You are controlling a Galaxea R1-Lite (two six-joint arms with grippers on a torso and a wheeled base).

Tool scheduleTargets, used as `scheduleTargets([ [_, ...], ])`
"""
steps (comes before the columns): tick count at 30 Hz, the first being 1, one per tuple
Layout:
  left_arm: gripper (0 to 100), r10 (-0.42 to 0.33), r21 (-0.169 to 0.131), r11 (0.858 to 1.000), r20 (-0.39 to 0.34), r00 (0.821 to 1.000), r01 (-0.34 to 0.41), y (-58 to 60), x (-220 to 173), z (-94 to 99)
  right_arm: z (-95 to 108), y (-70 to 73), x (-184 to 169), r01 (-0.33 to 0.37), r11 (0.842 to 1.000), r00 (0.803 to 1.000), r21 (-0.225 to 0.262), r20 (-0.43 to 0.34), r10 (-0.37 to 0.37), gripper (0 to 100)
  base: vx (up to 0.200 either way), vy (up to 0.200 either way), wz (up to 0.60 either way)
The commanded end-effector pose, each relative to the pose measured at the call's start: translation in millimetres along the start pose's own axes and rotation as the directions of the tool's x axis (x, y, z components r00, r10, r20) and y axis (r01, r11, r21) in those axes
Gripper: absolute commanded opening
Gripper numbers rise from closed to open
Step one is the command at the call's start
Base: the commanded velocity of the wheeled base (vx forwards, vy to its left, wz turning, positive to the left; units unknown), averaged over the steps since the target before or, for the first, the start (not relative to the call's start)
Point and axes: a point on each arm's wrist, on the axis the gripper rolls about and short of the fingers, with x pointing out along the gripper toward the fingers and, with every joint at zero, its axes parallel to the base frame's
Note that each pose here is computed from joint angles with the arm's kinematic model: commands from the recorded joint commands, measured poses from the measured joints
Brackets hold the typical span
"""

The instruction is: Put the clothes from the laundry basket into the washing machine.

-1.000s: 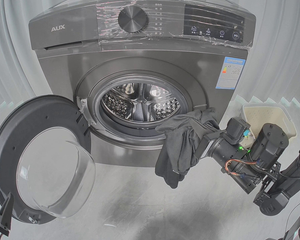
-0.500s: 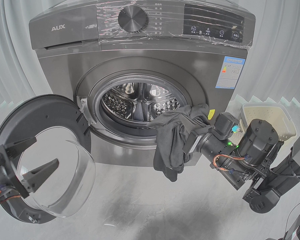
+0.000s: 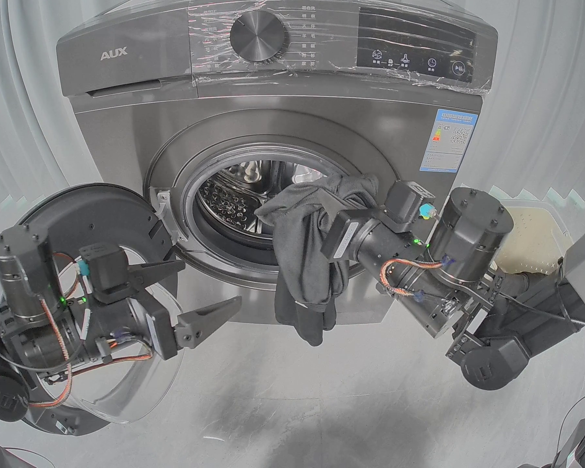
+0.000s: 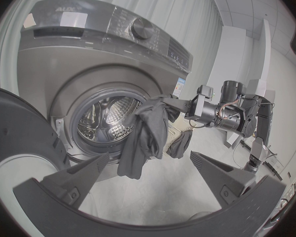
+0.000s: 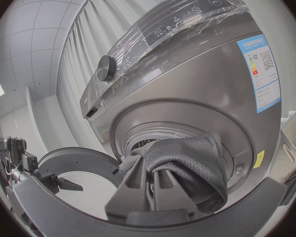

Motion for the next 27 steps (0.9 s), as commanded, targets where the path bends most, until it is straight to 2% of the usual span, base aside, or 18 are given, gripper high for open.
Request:
scheduleTargets([
  [1,100,-0.007,-0.014,1.000,-0.075,0.997,0.006,3.5,28.7,-13.1,-2.5,3.1,16.8,-0.008,1.000,1.000,0.009,0.021,0.008,0,0.000,0.000,0.00],
  [4,100,-0.020,-0.015,1.000,-0.078,0.997,0.019,2.0,31.6,-13.1,-0.5,4.9,22.6,-0.009,1.000,0.999,0.012,0.031,0.009,0,0.000,0.000,0.00],
  [7,100,-0.033,-0.034,0.999,-0.095,0.995,0.030,0.9,37.4,-16.4,0.6,6.4,25.2,-0.011,1.000,0.999,0.015,0.037,0.010,0,0.000,0.000,0.00],
  [10,100,-0.076,-0.043,0.997,-0.125,0.989,0.071,-5.1,42.0,-23.7,-2.7,5.1,26.3,-0.004,1.000,0.999,0.013,0.033,0.003,0,0.000,0.000,0.00],
  [13,100,-0.113,-0.055,0.993,-0.123,0.986,0.106,-6.0,47.3,-25.3,-7.5,4.0,27.1,0.002,1.000,1.000,0.014,0.028,-0.003,0,0.000,0.000,0.00],
  [15,100,-0.114,-0.075,0.991,-0.113,0.987,0.106,-5.0,53.9,-25.4,-9.4,4.2,27.4,0.002,1.000,1.000,0.013,0.025,-0.002,0,0.000,0.000,0.00],
  [17,100,-0.115,-0.109,0.988,-0.085,0.990,0.106,-4.1,60.7,-22.3,-9.3,5.4,27.3,0.000,1.000,1.000,0.016,0.025,0.000,0,0.000,0.000,0.00],
  [20,100,-0.111,-0.153,0.983,-0.082,0.990,0.097,-2.1,72.2,-24.8,-9.7,7.1,27.0,-0.003,1.000,1.000,0.017,0.025,0.002,0,0.000,0.000,0.00],
  [23,100,-0.111,-0.161,0.982,-0.084,0.990,0.096,-1.5,75.5,-25.4,-10.1,6.9,26.7,-0.003,1.000,1.000,0.016,0.023,0.002,0,0.000,0.000,0.00],
  [24,100,-0.113,-0.175,0.980,-0.101,0.988,0.094,-0.1,83.7,-30.4,-10.1,7.5,26.6,-0.004,1.000,1.000,0.017,0.024,0.004,0,0.000,0.000,0.00],
  [27,100,-0.111,-0.178,0.980,-0.115,0.987,0.090,1.8,93.8,-35.2,-8.6,7.1,26.4,0.001,1.000,1.000,0.019,0.029,-0.001,0,0.000,0.000,0.00],
])
